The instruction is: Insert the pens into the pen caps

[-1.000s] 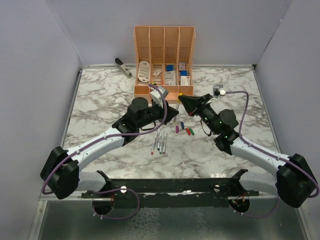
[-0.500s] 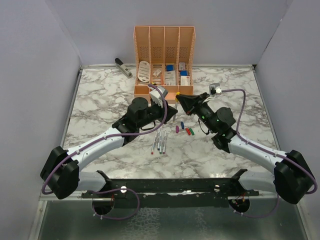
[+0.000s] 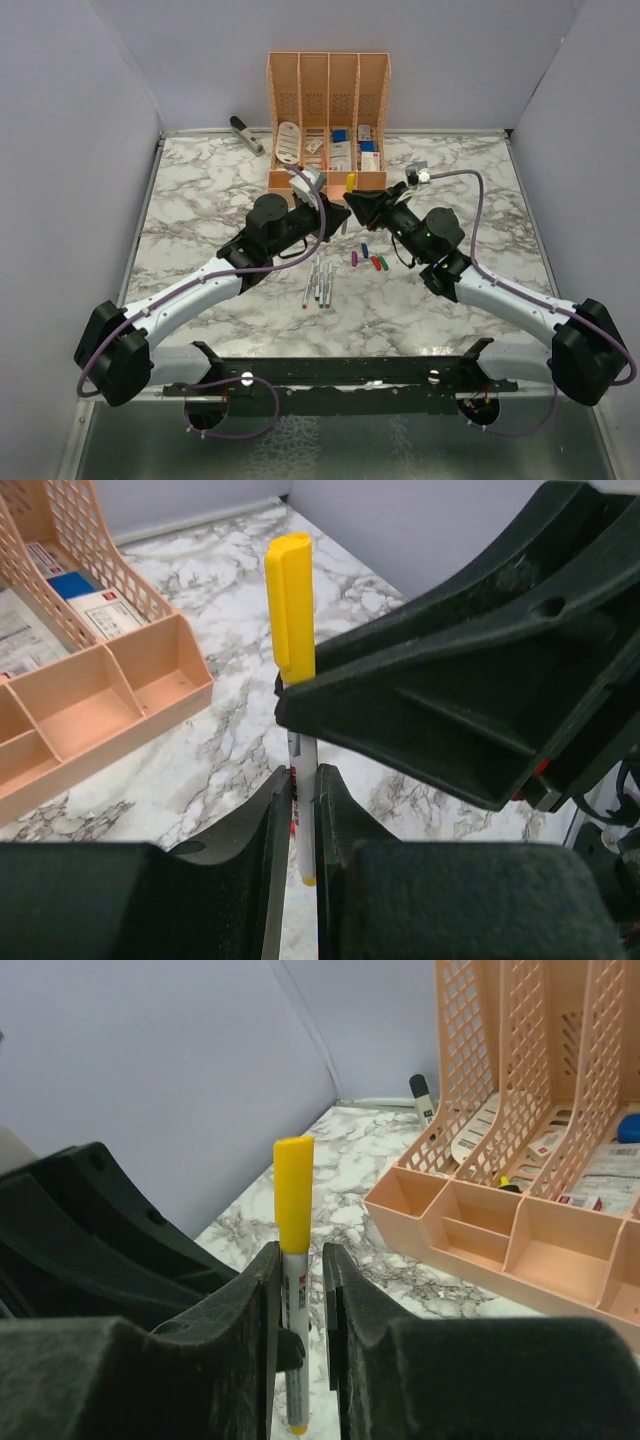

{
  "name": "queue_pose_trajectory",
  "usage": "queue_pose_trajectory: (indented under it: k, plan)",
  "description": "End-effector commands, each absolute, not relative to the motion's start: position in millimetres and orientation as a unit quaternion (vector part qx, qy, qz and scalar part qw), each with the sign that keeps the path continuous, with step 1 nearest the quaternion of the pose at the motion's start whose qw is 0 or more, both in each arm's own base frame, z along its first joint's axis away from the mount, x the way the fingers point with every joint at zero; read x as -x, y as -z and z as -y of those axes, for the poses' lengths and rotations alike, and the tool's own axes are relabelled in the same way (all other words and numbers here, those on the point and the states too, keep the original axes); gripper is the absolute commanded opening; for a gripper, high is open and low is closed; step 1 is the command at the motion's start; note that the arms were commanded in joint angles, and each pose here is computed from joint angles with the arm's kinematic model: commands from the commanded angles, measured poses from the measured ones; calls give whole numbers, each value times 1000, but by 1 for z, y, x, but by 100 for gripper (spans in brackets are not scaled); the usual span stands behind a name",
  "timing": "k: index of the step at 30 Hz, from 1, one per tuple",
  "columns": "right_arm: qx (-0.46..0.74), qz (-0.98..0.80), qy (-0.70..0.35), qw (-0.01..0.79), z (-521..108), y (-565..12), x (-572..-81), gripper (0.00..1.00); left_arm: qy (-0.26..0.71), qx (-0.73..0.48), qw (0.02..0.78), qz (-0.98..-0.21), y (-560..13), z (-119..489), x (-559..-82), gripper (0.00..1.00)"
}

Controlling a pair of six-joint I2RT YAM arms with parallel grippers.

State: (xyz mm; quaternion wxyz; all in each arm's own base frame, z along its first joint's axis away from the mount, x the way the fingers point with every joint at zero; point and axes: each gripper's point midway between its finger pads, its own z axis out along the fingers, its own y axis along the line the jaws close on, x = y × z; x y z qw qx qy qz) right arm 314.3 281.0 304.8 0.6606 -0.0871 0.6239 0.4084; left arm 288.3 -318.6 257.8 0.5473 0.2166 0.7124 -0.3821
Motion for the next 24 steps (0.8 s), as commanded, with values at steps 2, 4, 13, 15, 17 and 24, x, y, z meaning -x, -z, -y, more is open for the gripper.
queue_pose_trajectory:
  k: [2, 4, 13, 15, 17, 24]
  plan:
    - [82, -643, -359, 672, -275, -310, -324, 28, 367, -177, 587, -699, -278, 295, -289, 0]
    - [66, -631, -349, 690, -266, -326, -326, 37, 343, -175, 567, -728, -254, 288, -288, 0]
    - [37, -619, -310, 720, -236, -350, -321, 54, 207, -124, 490, -838, -168, 243, -303, 0]
    - [35, -629, -305, 715, -233, -344, -320, 54, 178, -103, 474, -856, -152, 232, -310, 0]
    - [29, -643, -299, 704, -232, -336, -321, 54, 151, -83, 450, -876, -134, 220, -317, 0]
    - [20, -694, -271, 667, -227, -298, -323, 54, 116, -36, 387, -914, -86, 190, -341, 0]
